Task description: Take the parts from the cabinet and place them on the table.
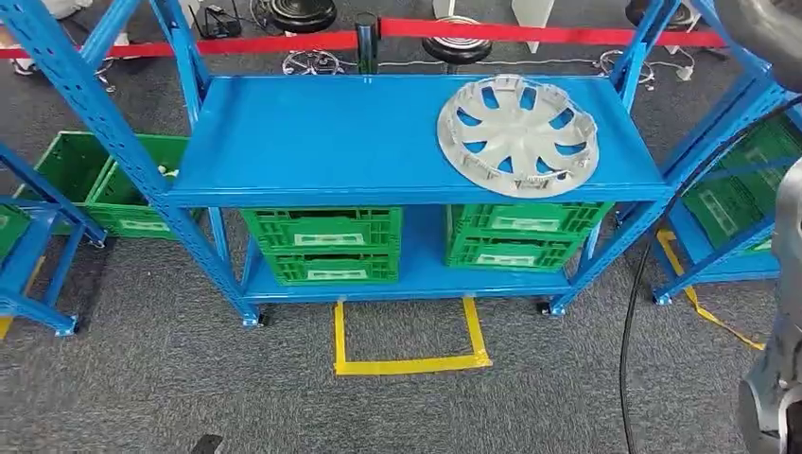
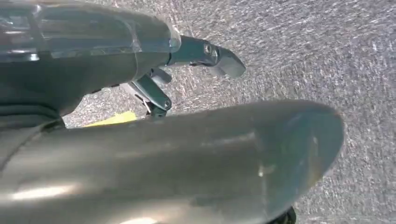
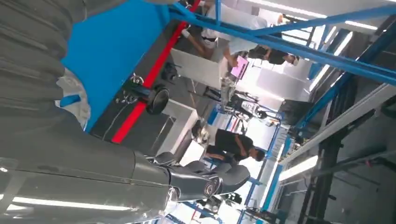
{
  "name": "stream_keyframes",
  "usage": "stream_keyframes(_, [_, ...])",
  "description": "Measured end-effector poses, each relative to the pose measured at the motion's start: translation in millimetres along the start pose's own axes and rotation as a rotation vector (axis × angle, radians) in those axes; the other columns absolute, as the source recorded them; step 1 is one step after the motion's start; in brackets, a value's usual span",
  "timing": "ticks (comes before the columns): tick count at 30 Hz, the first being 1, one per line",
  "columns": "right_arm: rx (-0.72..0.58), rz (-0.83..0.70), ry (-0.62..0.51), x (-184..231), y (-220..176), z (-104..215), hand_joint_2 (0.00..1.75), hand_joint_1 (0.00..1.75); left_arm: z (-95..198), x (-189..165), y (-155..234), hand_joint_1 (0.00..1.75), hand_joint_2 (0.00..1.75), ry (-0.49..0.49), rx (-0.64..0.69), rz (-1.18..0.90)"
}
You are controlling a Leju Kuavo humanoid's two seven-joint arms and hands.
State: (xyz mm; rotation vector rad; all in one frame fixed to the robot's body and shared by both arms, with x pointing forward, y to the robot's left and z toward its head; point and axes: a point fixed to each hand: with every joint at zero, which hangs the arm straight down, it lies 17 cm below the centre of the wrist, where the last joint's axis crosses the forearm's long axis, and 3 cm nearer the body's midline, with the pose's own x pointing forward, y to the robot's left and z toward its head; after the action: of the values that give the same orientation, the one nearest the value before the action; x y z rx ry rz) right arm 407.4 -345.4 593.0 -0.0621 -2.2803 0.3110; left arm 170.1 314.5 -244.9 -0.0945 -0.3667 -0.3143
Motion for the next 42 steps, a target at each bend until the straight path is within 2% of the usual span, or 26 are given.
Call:
stream_keyframes(31, [-0.001, 0.002, 0.005, -2, -1, 0, 1.75, 0.00, -1, 1, -4, 0.00, 0.00, -0.003, -0.005, 0.003])
stream_keyframes(37, [0.012, 0.016, -0.004, -2, -7, 5, 1.75, 0.00, -3, 21, -19, 0.00, 0.00, -0.099, -0.020, -0.004])
stream_keyframes(42, [0.015, 0.044, -0.024, 0, -16, 7, 1.75, 0.00, -5, 31, -27, 0.00, 0.00, -0.112, -0.033, -0.011])
